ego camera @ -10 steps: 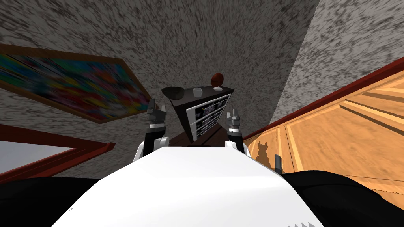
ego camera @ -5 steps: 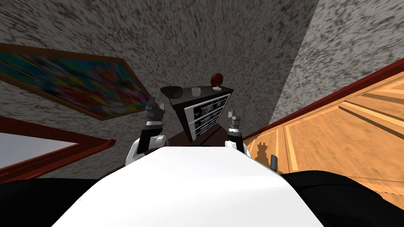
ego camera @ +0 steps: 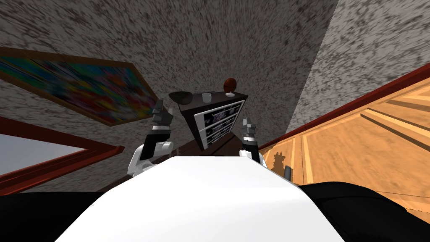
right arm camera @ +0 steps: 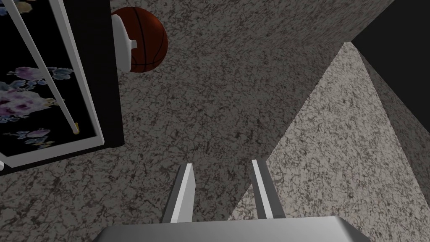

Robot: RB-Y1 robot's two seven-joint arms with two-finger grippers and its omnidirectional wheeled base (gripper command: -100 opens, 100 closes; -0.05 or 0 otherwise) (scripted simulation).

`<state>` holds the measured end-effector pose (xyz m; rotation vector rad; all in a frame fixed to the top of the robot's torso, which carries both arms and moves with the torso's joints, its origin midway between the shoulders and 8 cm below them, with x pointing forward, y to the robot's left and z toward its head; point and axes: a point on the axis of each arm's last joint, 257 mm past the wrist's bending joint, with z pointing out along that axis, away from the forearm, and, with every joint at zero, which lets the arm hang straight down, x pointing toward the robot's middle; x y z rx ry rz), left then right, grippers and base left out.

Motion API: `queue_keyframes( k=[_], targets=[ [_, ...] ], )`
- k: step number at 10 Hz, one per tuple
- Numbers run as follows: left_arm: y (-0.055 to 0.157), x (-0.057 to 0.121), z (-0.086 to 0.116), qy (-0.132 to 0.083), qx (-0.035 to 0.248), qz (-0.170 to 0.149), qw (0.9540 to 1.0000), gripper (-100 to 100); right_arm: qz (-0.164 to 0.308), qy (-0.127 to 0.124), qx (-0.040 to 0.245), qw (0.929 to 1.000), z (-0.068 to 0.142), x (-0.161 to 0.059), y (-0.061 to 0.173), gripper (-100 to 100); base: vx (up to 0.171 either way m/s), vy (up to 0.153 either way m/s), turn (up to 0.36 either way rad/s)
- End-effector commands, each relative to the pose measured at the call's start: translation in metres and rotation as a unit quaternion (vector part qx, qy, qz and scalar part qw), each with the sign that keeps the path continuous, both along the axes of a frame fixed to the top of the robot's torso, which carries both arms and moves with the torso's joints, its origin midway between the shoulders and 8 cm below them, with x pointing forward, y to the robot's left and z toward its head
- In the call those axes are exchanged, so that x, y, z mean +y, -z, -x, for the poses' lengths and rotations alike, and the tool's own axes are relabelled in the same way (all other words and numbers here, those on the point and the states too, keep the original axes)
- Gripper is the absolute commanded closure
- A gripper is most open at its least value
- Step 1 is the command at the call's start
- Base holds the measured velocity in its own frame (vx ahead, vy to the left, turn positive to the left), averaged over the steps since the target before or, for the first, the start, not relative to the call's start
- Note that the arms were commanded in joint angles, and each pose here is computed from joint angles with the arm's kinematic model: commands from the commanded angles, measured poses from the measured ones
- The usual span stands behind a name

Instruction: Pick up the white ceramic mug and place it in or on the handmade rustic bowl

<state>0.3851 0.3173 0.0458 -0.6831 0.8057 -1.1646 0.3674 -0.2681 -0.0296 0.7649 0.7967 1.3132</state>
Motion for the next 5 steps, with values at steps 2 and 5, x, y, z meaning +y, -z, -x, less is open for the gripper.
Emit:
queue_keyframes(
  k=[2,5],
  targets=[
    [-0.005,0.007,-0.006,-0.007,0.012,-0.002,0.9999,-100,0.0,0.0,0.0,1.0,0.0,0.0,0.0,0,-0.006,-0.072,0.033],
    [-0.02,0.017,-0.014,-0.015,0.018,-0.005,0.9997,-100,0.0,0.0,0.0,1.0,0.0,0.0,0.0,0,-0.002,-0.075,0.045]
  ],
)
